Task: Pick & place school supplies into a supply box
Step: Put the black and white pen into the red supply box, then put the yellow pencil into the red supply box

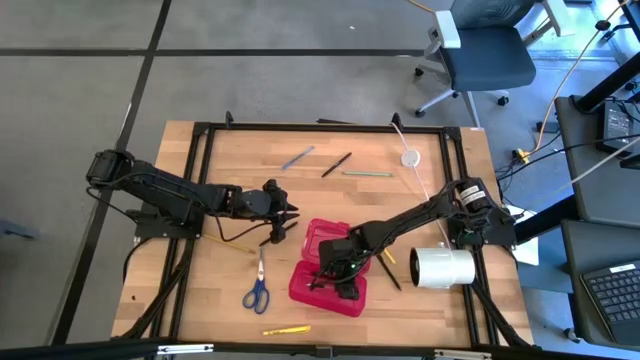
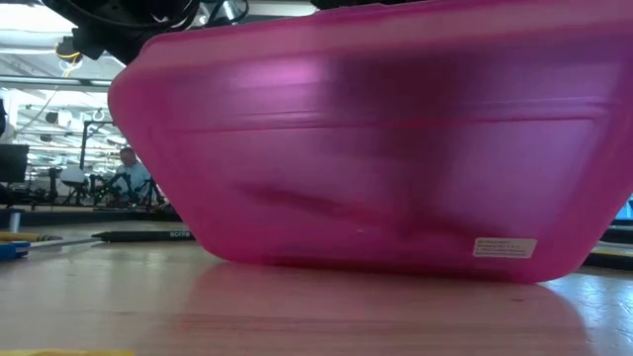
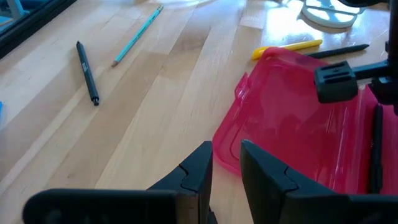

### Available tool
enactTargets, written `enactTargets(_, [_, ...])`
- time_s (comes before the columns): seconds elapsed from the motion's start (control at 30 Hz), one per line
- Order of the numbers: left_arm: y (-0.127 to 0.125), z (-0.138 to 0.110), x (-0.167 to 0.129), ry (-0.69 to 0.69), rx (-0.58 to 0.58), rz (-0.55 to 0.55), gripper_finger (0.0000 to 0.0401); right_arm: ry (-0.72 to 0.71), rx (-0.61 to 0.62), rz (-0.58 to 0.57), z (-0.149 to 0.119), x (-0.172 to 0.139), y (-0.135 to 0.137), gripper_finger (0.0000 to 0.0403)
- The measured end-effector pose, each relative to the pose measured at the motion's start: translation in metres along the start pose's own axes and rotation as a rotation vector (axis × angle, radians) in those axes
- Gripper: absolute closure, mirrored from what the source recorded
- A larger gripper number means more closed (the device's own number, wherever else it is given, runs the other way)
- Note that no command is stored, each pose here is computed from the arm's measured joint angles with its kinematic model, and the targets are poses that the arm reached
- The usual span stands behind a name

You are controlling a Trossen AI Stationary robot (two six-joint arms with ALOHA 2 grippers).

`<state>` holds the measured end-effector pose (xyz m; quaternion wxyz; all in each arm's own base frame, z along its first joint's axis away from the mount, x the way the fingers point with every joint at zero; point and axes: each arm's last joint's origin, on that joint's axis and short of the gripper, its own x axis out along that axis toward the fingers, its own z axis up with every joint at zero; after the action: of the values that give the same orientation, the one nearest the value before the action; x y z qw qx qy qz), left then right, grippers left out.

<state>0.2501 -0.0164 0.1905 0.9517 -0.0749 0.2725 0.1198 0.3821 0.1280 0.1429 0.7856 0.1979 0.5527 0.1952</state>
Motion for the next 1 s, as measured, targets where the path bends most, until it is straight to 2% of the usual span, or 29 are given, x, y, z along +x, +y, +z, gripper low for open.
enactTargets(0.23, [0.0, 0.0, 0.0, 0.003, 0.0, 0.001, 0.0326, -0.002, -0.025, -0.013, 0.0, 0.0, 0.0, 0.0343])
enactTargets(0.53, [0.0, 0.0, 0.0, 0.005, 0.001, 0.002, 0.0326, 0.002, -0.025, -0.009, 0.0, 0.0, 0.0, 0.028])
enactTargets(0.67, [0.0, 0.0, 0.0, 0.005, 0.002, 0.002, 0.0326, 0.01, -0.011, -0.011, -0.001, 0.0, -0.001, 0.0267])
enactTargets(0.8, [0.0, 0.0, 0.0, 0.005, 0.002, 0.002, 0.0326, 0.019, 0.009, -0.024, -0.003, -0.011, 0.004, 0.0266])
enactTargets(1.0, [0.0, 0.0, 0.0, 0.005, 0.002, 0.002, 0.0326, -0.041, -0.022, -0.123, -0.002, -0.038, 0.014, 0.0266])
